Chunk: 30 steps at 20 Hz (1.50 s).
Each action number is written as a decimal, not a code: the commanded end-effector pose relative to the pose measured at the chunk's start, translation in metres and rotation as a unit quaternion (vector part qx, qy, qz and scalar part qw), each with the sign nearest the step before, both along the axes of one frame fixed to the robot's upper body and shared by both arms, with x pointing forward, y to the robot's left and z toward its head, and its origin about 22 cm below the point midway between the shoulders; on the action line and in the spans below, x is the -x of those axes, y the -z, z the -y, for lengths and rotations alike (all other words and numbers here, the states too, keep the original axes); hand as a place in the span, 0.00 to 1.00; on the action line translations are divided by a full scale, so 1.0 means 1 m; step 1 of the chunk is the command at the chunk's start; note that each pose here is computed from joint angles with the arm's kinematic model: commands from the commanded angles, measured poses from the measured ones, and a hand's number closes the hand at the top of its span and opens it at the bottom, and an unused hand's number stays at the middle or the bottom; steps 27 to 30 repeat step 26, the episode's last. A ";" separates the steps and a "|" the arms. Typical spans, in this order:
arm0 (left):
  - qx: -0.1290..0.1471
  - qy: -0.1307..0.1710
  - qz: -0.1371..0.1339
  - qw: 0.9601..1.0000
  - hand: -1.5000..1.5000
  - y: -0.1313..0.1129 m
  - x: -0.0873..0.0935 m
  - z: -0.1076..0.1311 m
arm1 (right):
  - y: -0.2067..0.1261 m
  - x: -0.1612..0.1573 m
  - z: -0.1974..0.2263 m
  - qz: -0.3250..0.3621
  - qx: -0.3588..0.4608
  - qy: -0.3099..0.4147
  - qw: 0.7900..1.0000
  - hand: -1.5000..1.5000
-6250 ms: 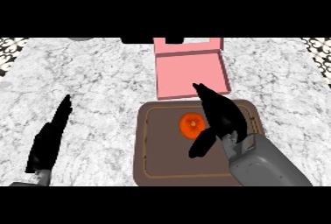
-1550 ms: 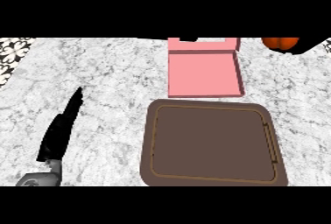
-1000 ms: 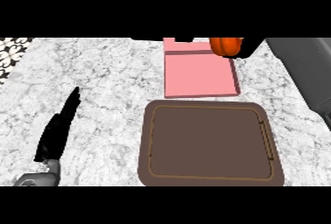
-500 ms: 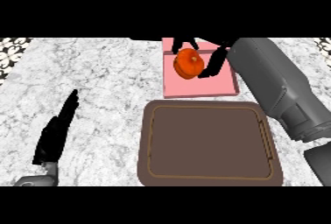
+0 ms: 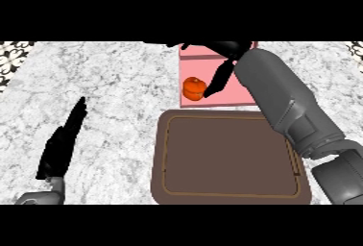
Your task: Pick the squash from the tray and place it in the cardboard box
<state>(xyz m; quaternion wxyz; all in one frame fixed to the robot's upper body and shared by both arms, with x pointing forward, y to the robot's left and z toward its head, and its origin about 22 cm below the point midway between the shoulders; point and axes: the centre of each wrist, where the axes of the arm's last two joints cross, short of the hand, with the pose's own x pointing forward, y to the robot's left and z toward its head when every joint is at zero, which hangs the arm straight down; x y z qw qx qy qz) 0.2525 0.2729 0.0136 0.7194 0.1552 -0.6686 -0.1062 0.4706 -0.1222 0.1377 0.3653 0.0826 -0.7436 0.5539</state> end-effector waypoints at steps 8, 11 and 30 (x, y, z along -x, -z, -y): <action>-0.003 0.006 0.001 1.000 0.50 0.007 -0.005 0.004 | -0.032 -0.013 0.047 -0.145 -0.217 0.055 0.964 0.00; 0.003 0.015 -0.001 1.000 0.50 -0.008 -0.008 -0.002 | -0.048 -0.015 0.083 -0.151 -0.253 0.101 0.950 0.00; -0.001 0.042 0.024 0.999 0.50 -0.008 -0.010 0.011 | -0.107 0.006 0.221 -0.121 -0.289 0.181 0.932 0.00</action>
